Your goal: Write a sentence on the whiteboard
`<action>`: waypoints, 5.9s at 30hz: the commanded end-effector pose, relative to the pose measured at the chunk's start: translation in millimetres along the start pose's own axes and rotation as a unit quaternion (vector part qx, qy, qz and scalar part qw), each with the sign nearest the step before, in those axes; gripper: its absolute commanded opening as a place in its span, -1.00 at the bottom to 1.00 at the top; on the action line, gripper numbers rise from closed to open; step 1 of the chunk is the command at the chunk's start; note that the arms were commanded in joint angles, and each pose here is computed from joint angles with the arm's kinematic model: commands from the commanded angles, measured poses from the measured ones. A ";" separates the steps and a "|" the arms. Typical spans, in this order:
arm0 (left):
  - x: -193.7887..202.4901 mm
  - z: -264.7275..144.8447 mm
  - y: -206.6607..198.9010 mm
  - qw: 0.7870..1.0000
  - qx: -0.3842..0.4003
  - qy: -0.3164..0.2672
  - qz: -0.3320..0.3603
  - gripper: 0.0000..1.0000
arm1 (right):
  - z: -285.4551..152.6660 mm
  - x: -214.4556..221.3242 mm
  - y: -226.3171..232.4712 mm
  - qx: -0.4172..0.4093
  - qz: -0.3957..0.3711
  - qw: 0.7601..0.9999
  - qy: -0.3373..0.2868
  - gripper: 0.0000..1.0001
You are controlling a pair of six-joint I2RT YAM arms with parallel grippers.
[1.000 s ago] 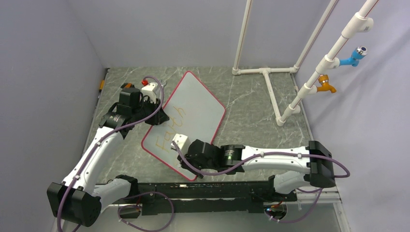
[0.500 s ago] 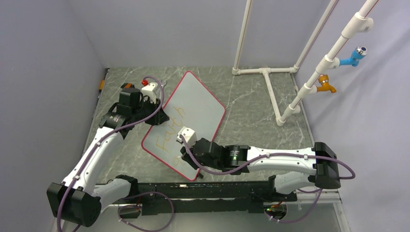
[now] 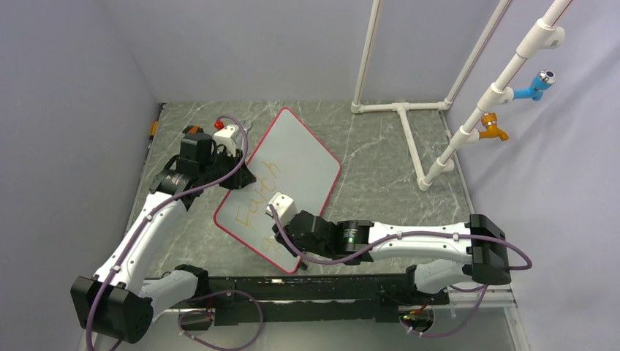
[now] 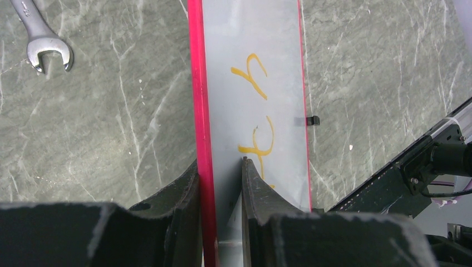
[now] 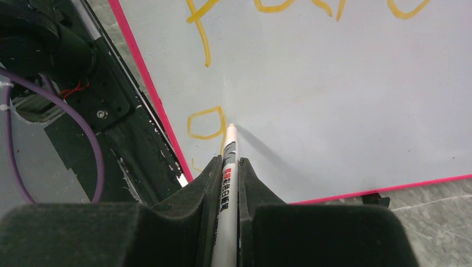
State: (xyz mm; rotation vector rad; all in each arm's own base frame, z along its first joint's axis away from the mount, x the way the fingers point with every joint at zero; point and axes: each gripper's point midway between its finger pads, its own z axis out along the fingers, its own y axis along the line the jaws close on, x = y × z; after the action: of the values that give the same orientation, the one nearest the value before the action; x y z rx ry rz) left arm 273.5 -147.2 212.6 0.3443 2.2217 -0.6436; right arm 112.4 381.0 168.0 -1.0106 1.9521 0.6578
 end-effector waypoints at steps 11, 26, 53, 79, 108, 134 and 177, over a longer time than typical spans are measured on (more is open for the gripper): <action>-14.2 -5.7 23.1 0.995 -0.056 -0.031 0.075 -1.00 | 7.9 -0.4 -2.9 0.010 0.017 1.000 -0.010 -1.00; -14.9 -6.1 22.6 0.995 -0.055 -0.033 0.076 -1.00 | 4.5 23.3 -7.0 0.011 0.029 0.999 0.013 -1.00; -14.2 -6.5 23.4 0.995 -0.057 -0.032 0.075 -1.00 | 6.1 8.5 -26.3 0.050 0.019 0.999 0.002 -1.00; -14.2 -7.5 22.3 0.995 -0.055 -0.035 0.076 -1.00 | 14.7 -21.4 -19.9 0.037 0.006 0.999 -0.017 -1.00; -13.1 -7.1 22.1 0.995 -0.054 -0.034 0.075 -1.00 | 5.9 19.6 -26.6 0.039 0.039 0.998 0.015 -1.00; -12.7 -7.3 22.0 0.995 -0.054 -0.034 0.075 -1.00 | -26.4 0.5 -66.2 0.067 0.062 0.996 -0.023 -1.00; -14.5 -9.5 18.1 0.996 -0.048 -0.038 0.071 -1.00 | 1.2 -27.7 -53.0 -0.044 0.041 0.995 -0.075 -1.00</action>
State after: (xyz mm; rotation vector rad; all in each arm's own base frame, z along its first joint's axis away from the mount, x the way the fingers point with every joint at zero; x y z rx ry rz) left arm 269.6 -146.0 213.8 0.3447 2.2106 -0.6429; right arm 162.7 355.1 174.2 -0.9327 1.9156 0.8064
